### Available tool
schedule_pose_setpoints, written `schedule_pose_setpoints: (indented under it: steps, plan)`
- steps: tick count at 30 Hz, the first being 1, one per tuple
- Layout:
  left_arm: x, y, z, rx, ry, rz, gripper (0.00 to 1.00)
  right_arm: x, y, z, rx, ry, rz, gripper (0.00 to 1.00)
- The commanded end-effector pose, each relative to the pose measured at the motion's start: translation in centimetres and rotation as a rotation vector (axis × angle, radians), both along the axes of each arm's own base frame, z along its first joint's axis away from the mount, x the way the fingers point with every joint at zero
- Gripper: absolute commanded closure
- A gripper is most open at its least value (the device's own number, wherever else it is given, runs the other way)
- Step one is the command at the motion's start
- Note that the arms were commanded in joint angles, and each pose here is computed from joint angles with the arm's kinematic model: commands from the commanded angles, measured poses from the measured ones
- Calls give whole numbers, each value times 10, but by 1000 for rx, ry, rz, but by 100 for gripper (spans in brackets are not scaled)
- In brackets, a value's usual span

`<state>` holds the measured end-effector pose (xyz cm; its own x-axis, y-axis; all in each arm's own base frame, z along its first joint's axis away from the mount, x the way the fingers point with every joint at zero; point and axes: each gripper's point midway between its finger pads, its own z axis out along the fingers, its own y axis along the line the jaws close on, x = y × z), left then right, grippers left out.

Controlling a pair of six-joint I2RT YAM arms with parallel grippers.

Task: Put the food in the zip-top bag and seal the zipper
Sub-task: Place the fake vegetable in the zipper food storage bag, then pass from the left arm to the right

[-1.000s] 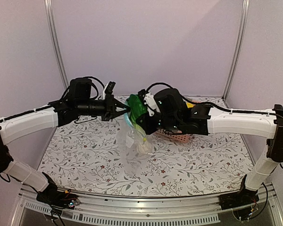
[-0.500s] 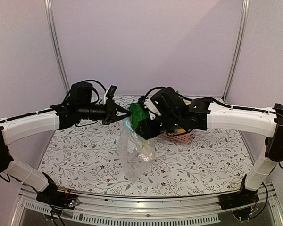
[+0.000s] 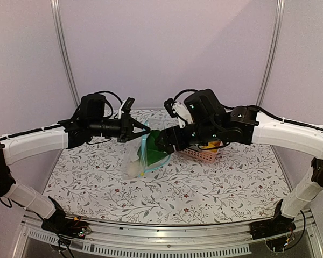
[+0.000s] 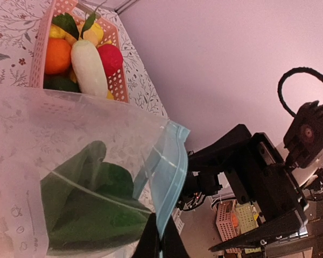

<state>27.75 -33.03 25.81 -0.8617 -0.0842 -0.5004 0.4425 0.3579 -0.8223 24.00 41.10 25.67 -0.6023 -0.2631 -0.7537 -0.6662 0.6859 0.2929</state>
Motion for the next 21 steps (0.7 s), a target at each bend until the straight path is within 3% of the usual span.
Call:
schedule_pose_setpoints:
  steps: [1, 6, 11, 17, 21]
  plan:
    - [0, 1, -2, -3, 3, -1, 100, 20, -27, 4, -5, -54, -153, 17]
    - [2, 2, -2, 2, 10, 12, 100, 23, -49, -20, 15, -18, -229, 26]
    - [2, 2, 3, -8, 6, 13, 100, 11, -39, -33, 79, 41, -172, 40]
    - [3, 1, 4, -8, 7, 10, 100, 20, -38, -41, 84, 40, -228, 55]
    - [3, 1, 4, -7, 6, 10, 100, 27, -32, -40, 86, 30, -240, 59]
